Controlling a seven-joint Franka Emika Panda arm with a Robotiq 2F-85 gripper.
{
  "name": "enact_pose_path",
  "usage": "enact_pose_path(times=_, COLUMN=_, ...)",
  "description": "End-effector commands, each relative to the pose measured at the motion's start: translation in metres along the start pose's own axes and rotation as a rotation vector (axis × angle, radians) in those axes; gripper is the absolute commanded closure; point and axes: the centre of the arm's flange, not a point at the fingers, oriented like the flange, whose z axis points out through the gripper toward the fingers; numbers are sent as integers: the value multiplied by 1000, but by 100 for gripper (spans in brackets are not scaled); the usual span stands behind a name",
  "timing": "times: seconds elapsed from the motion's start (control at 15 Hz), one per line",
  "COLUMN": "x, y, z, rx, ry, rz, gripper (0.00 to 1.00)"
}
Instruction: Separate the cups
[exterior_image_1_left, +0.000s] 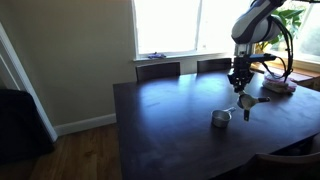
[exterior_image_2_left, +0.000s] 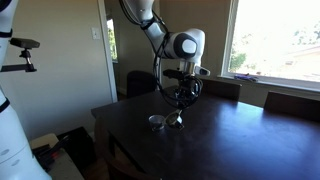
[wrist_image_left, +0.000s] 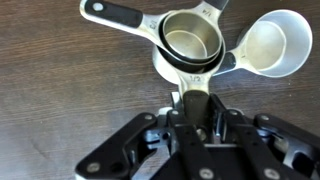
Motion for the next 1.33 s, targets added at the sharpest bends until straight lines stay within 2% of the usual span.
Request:
enact_pose_path(times=0.0, x=6, y=10, z=29, rx=-3, ry=-56, rz=6, gripper=87)
enact_pose_path(times=0.27, x=15, y=13, z=64, rx=-17, ry=-107, rz=18, gripper=88)
enact_pose_path(times=0.4, x=19, y=13, z=72, rx=-25, ry=-111, rz=19, gripper=96)
enact_pose_path(times=0.53, x=24, y=14, z=73, rx=-30, ry=-101, rz=15, gripper=92)
enact_pose_path(times=0.8, x=31, y=17, z=65, rx=-17, ry=-78, rz=0, gripper=91)
enact_pose_path(times=0.93, x=29, y=18, z=59, rx=26, ry=-52, rz=-91, gripper=91)
enact_pose_path(times=1.27, x=30, y=20, z=53, rx=154, ry=-76, rz=-357, gripper=91)
